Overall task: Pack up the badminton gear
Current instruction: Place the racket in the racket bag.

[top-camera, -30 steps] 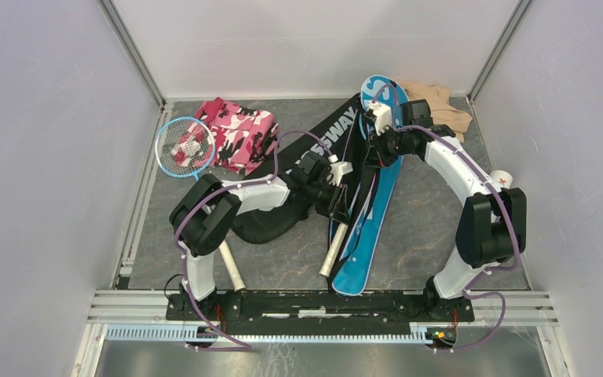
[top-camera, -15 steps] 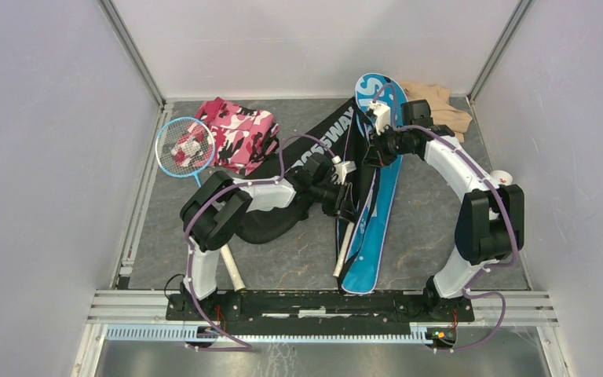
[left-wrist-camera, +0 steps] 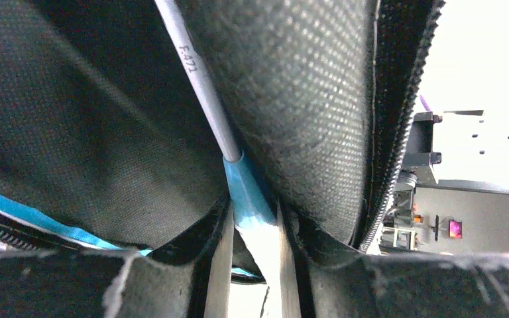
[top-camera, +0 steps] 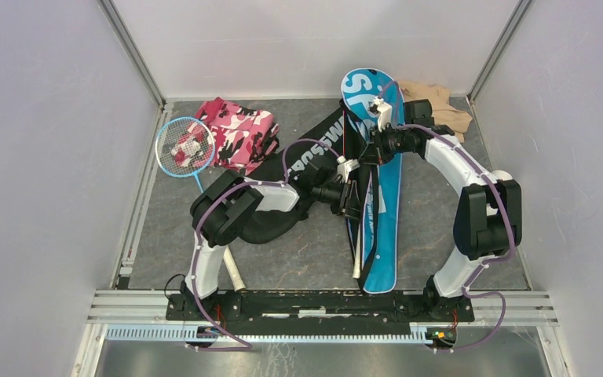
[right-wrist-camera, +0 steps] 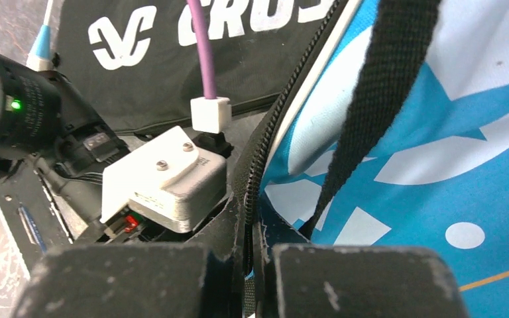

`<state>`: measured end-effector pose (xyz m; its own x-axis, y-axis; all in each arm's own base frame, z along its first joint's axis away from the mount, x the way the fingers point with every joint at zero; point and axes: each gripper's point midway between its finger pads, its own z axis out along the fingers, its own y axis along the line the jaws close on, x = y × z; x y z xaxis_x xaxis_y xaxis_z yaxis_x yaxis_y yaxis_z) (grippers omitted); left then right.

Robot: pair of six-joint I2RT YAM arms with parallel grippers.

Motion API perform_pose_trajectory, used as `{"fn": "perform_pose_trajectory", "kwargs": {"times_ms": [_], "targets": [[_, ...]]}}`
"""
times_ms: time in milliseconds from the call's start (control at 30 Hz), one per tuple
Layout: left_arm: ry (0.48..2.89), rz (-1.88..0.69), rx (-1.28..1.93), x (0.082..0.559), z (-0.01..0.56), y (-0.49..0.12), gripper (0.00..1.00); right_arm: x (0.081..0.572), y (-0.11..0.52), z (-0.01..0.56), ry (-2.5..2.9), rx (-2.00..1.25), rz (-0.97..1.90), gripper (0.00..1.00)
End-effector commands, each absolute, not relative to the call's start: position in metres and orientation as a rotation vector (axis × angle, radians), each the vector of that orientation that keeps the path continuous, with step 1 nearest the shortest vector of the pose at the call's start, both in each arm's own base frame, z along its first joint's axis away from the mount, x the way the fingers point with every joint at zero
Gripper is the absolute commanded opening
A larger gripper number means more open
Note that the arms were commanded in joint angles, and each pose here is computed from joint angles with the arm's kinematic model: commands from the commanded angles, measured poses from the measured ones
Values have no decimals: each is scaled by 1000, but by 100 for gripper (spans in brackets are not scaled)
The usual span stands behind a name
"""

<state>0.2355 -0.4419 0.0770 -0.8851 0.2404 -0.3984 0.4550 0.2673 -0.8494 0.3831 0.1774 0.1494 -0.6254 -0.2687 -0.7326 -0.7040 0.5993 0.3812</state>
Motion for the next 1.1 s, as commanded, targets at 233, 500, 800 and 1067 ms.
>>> {"fn": "perform_pose_trajectory", "kwargs": {"times_ms": [233,500,800,1067], "targets": [[2069,-1746,798,237,119,-450,52,383,180,182,2121,-743,1037,0],[2037,-1638,944,234,123,-435,60,383,171,174,2152,-747,988,0],[2140,-1170,1159,266,115,-368,67,386,159,177,2135,-769,916,0],[2256,-631,1026,325,133,-243,83,390,161,185,2083,-739,911,0]]}}
